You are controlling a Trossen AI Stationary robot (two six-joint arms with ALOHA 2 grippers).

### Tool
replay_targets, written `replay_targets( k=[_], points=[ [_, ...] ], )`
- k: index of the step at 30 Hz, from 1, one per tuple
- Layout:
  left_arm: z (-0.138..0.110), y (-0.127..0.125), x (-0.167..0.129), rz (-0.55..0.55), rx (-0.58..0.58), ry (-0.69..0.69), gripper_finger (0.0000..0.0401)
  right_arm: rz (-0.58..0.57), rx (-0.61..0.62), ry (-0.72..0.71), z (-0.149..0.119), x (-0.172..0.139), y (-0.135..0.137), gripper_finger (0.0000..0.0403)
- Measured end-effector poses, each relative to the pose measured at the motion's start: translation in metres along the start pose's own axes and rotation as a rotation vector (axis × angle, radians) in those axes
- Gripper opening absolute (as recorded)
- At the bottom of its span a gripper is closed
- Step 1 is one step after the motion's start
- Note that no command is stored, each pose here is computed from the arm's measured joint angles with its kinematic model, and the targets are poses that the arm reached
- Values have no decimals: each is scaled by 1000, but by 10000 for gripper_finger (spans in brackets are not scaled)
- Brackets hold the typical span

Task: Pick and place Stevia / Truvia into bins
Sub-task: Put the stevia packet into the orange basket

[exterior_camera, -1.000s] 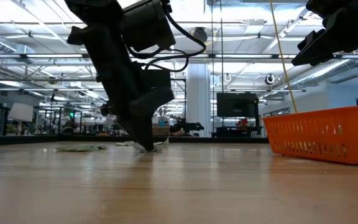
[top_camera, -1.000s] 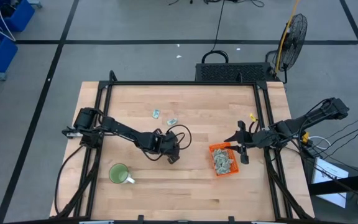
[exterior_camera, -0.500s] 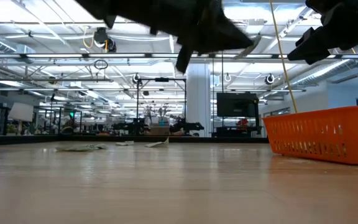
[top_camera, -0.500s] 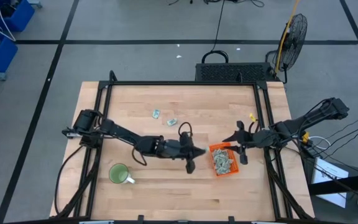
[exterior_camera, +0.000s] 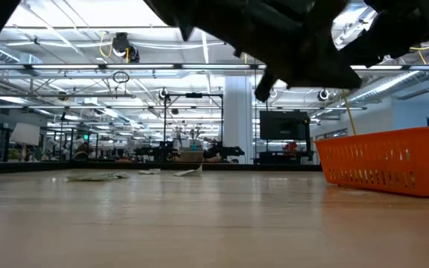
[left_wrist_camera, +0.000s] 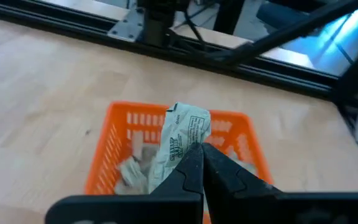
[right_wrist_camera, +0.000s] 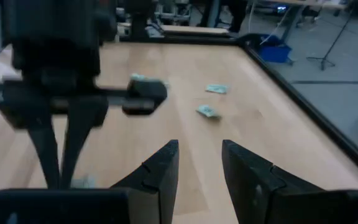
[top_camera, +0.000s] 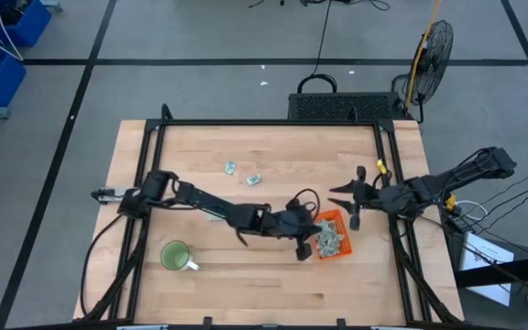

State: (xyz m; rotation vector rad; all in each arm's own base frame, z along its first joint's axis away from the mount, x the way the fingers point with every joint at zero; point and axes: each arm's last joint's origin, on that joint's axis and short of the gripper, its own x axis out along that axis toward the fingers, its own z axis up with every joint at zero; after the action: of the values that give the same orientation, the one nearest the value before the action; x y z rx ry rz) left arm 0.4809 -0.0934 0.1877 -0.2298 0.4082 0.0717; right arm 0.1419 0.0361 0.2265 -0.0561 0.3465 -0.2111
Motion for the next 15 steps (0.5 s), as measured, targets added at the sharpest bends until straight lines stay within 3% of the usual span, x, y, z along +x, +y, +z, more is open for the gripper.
replay_targets(
  k=[8, 15],
  points=[
    [-20, 29, 30, 11, -54, 62, 2, -4, -57, -10, 1, -2, -1, 116],
    [-25, 32, 32, 14, -53, 85, 3, -4, -77, -9, 1, -2, -1, 116]
  ],
)
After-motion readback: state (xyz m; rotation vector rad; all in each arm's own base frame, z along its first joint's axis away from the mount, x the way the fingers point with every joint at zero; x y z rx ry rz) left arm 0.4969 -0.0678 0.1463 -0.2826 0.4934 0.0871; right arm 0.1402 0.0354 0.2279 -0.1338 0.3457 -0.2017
